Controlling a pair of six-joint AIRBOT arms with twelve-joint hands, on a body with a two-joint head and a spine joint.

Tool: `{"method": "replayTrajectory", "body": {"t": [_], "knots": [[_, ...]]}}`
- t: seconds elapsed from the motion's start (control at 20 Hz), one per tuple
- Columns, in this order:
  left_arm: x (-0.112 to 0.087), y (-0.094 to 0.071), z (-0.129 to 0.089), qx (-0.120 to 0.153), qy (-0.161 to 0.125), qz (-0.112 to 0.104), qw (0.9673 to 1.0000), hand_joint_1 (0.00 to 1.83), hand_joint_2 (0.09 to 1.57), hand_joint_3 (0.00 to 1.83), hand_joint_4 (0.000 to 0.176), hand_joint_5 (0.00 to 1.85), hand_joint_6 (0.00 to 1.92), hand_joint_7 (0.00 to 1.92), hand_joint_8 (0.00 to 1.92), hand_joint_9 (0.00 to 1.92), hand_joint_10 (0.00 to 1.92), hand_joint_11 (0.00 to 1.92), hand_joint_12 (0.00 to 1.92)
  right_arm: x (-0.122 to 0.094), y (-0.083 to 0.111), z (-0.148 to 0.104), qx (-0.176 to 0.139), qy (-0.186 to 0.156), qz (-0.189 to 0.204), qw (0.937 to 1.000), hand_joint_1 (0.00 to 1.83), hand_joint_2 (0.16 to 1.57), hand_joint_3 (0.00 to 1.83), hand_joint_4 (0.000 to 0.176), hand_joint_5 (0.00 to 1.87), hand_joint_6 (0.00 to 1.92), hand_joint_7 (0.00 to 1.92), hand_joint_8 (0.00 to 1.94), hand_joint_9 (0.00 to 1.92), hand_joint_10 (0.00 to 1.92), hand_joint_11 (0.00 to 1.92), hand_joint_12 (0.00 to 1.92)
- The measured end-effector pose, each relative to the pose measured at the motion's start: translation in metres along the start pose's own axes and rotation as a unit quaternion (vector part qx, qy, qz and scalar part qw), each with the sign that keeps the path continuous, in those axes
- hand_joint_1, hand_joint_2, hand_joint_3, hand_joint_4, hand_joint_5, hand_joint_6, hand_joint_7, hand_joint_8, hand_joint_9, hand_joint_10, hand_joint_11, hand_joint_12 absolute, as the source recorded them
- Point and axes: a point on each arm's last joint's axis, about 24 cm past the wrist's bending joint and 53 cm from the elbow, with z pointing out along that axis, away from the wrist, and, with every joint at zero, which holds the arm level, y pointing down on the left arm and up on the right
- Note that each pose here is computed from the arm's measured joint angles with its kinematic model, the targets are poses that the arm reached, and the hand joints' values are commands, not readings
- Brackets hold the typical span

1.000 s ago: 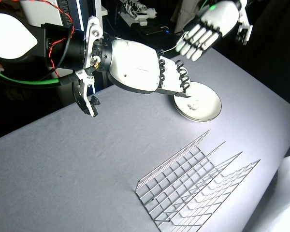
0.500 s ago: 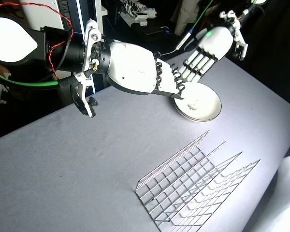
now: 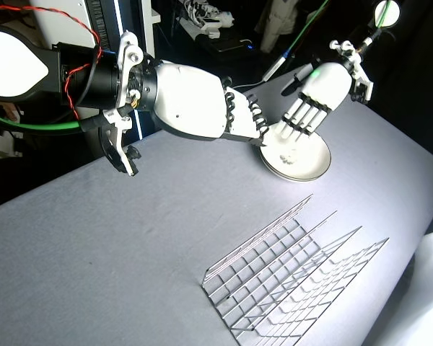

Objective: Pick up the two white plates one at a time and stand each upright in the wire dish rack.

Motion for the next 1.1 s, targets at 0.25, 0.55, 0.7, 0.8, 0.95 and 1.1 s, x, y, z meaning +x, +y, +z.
{"method": "replayTrajectory", "body": {"t": [0.25,0.55,0.7,0.8,0.95,1.1], "knots": [[0.003,0.015,-0.003,-0.016,0.004,-0.001,0.9999,0.00,1.17,0.00,0.000,0.00,0.00,0.00,0.00,0.00,0.00,0.00,0.00,-0.005,0.020,0.003,-0.031,0.003,-0.057,0.9979,0.14,1.25,0.00,0.000,0.18,0.01,0.17,0.00,0.12,0.00,0.00,0.25],[0.014,0.028,-0.002,-0.028,0.018,-0.006,0.9994,0.00,1.17,0.00,0.000,0.00,0.00,0.00,0.00,0.00,0.00,0.00,0.00,-0.010,0.011,0.003,-0.017,0.008,-0.114,0.9933,0.17,1.26,0.00,0.000,0.21,0.01,0.19,0.01,0.12,0.01,0.00,0.23],[0.013,0.031,0.002,-0.031,0.017,-0.006,0.9994,0.00,1.18,0.00,0.000,0.00,0.00,0.00,0.00,0.00,0.00,0.00,0.00,-0.011,0.016,0.008,-0.034,0.009,-0.135,0.9902,0.17,1.25,0.00,0.000,0.19,0.00,0.18,0.00,0.12,0.00,0.00,0.32],[0.014,0.035,0.001,-0.036,0.018,-0.007,0.9992,0.00,1.18,0.00,0.000,0.00,0.00,0.00,0.00,0.00,0.00,0.00,0.00,-0.004,0.010,0.015,-0.045,0.028,-0.170,0.9841,0.14,1.26,0.00,0.000,0.17,0.00,0.17,0.00,0.11,0.00,0.00,0.22],[0.015,0.037,0.000,-0.038,0.019,-0.009,0.9990,0.00,1.17,0.00,0.000,0.00,0.00,0.00,0.00,0.00,0.00,0.00,0.00,-0.011,0.003,0.020,-0.045,0.023,-0.172,0.9838,0.05,1.29,0.01,0.000,0.14,0.00,0.13,0.00,0.09,0.00,0.00,0.14],[0.009,0.035,0.001,-0.036,0.018,0.003,0.9992,0.00,1.17,0.00,0.000,0.00,0.00,0.00,0.00,0.00,0.00,0.00,0.00,-0.014,-0.007,0.027,-0.035,0.021,-0.170,0.9846,0.15,1.27,0.00,0.000,0.18,0.01,0.16,0.01,0.11,0.01,0.00,0.25]]}}
